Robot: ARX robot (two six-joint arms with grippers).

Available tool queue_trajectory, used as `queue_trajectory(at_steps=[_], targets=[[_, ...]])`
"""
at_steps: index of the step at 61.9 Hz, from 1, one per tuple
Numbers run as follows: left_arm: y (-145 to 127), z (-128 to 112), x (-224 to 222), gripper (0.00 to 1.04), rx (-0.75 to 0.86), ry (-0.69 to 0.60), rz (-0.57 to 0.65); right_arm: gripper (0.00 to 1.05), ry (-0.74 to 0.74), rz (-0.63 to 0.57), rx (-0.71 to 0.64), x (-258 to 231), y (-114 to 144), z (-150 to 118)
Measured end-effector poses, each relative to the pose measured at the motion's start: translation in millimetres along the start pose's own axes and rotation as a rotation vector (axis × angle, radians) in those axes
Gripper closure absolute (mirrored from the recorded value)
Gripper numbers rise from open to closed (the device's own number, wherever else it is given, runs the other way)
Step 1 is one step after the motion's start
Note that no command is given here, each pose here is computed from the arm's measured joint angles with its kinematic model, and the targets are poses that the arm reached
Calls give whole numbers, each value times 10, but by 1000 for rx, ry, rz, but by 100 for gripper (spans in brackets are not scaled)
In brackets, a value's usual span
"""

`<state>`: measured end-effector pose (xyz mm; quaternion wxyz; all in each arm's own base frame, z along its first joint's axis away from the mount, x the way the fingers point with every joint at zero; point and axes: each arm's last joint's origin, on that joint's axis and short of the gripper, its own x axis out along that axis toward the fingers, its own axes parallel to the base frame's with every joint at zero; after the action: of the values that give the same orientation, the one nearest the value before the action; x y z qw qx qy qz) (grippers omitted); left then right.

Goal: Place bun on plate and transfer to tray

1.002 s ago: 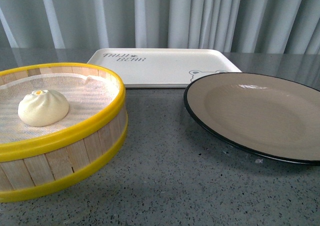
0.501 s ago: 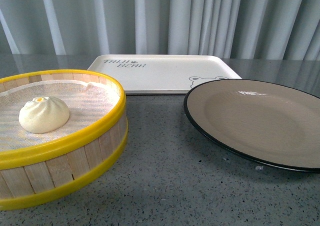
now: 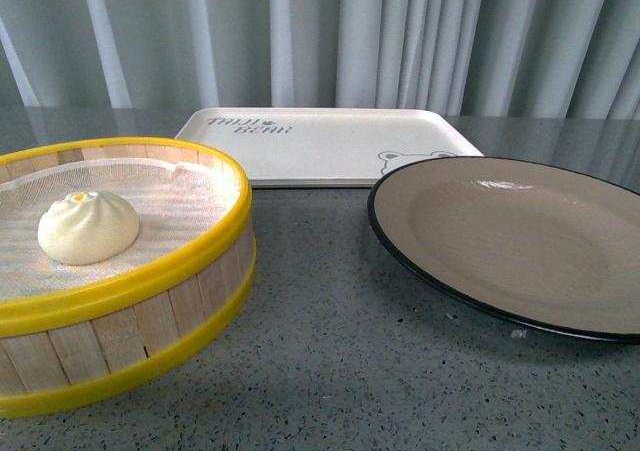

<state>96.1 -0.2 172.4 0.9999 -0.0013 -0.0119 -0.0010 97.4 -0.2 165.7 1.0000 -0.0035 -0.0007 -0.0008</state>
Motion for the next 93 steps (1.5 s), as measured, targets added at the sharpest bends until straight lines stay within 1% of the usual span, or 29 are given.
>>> queue_trajectory(at_steps=[44, 45, 47, 48, 49, 50, 52, 54, 57, 66, 73, 76, 81, 87, 88, 90, 93], targets=[[0, 0, 0, 7, 0, 0, 0, 9, 0, 0, 0, 0, 0, 0], [0, -8, 4, 7, -11, 19, 15, 9, 0, 0, 0, 0, 0, 0], [2, -21, 6, 7, -36, 103, 74, 9, 0, 0, 0, 0, 0, 0], [0, -33, 8, 7, -61, 175, 112, 9, 0, 0, 0, 0, 0, 0], [1, -32, 9, 7, -69, 207, 133, 9, 0, 0, 0, 0, 0, 0], [8, -38, 12, 7, -76, 269, 176, 9, 0, 0, 0, 0, 0, 0], [15, -49, 14, 7, -98, 331, 228, 9, 0, 0, 0, 0, 0, 0], [19, -77, 20, 7, -125, 366, 249, 9, 0, 0, 0, 0, 0, 0], [26, -88, 21, 7, -149, 374, 266, 9, 0, 0, 0, 0, 0, 0], [47, 14, 19, 7, -207, 307, 311, 9, 0, 0, 0, 0, 0, 0], [42, 37, 30, 7, -206, 304, 305, 9, 0, 0, 0, 0, 0, 0], [41, 97, 72, 7, -194, 290, 298, 9, 0, 0, 0, 0, 0, 0], [38, 267, 179, 7, -179, 251, 274, 9, 0, 0, 0, 0, 0, 0], [-43, 721, 485, 7, -139, 175, 189, 9, 0, 0, 0, 0, 0, 0], [-83, 825, 564, 7, -129, 170, 156, 9, 0, 0, 0, 0, 0, 0], [-145, 946, 669, 7, -113, 176, 111, 9, 0, 0, 0, 0, 0, 0], [-281, 1116, 888, 7, -86, 222, 28, 9, 0, 0, 0, 0, 0, 0]])
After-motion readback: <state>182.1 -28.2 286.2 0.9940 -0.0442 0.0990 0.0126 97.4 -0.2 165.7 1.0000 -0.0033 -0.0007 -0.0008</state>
